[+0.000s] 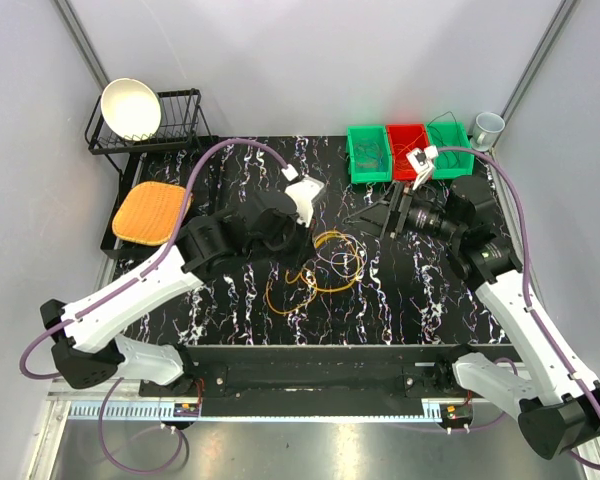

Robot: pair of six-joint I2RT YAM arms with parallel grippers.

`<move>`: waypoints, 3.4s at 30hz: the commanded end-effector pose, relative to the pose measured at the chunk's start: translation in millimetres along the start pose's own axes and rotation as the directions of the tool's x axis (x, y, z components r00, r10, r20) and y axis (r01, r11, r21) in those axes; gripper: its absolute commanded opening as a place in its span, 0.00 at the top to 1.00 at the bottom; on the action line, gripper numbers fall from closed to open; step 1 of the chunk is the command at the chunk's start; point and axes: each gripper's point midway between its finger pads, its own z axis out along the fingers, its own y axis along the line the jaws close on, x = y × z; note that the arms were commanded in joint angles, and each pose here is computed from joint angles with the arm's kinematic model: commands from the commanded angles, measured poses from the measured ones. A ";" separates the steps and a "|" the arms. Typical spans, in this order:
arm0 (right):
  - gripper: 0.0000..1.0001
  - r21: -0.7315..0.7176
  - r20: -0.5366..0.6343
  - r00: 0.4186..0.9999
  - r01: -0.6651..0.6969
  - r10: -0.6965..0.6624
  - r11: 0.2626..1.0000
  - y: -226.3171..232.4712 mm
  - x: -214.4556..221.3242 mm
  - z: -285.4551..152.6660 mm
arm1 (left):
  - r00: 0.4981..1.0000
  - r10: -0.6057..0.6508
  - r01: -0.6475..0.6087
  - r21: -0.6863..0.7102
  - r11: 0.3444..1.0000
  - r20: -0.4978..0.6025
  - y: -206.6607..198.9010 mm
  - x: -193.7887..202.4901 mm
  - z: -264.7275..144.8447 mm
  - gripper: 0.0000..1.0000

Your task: Untangle the cables

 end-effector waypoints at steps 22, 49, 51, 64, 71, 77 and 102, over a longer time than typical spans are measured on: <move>0.45 -0.364 -0.164 0.951 0.187 -0.261 0.912 54.6 48.6 -2.6 | 0.992 -0.066 0.019 0.385 0.923 0.109 -52.7 -43.9 -53.4 1.00; 1.00 0.368 0.181 0.896 0.321 -0.406 0.873 15.4 -115.1 1.2 | 0.955 -0.227 0.279 -0.311 0.909 0.191 112.8 34.1 -76.4 0.01; 1.00 0.429 0.174 0.884 0.329 -0.434 0.841 5.3 -128.1 5.3 | 0.953 -0.229 0.288 -0.360 0.887 0.197 124.6 47.6 -82.6 0.01; 1.00 0.629 0.258 0.788 0.302 -0.559 0.717 -29.3 -260.8 -5.4 | 0.943 -0.226 0.319 -0.476 0.819 0.243 161.8 97.4 -87.0 0.01; 1.00 0.699 0.202 0.766 0.323 -0.610 0.638 -69.9 -301.5 -7.2 | 0.941 -0.212 0.315 -0.455 0.833 0.263 163.3 104.4 -82.4 0.01; 1.00 0.736 0.179 0.772 0.306 -0.609 0.604 -115.0 -328.2 -10.1 | 0.939 -0.197 0.312 -0.455 0.834 0.283 165.5 102.1 -80.2 0.01; 1.00 0.756 0.084 0.871 0.260 -0.483 0.601 -311.5 -319.6 0.9 | 0.949 -0.201 0.298 -0.492 0.818 0.241 169.5 107.0 -70.5 0.01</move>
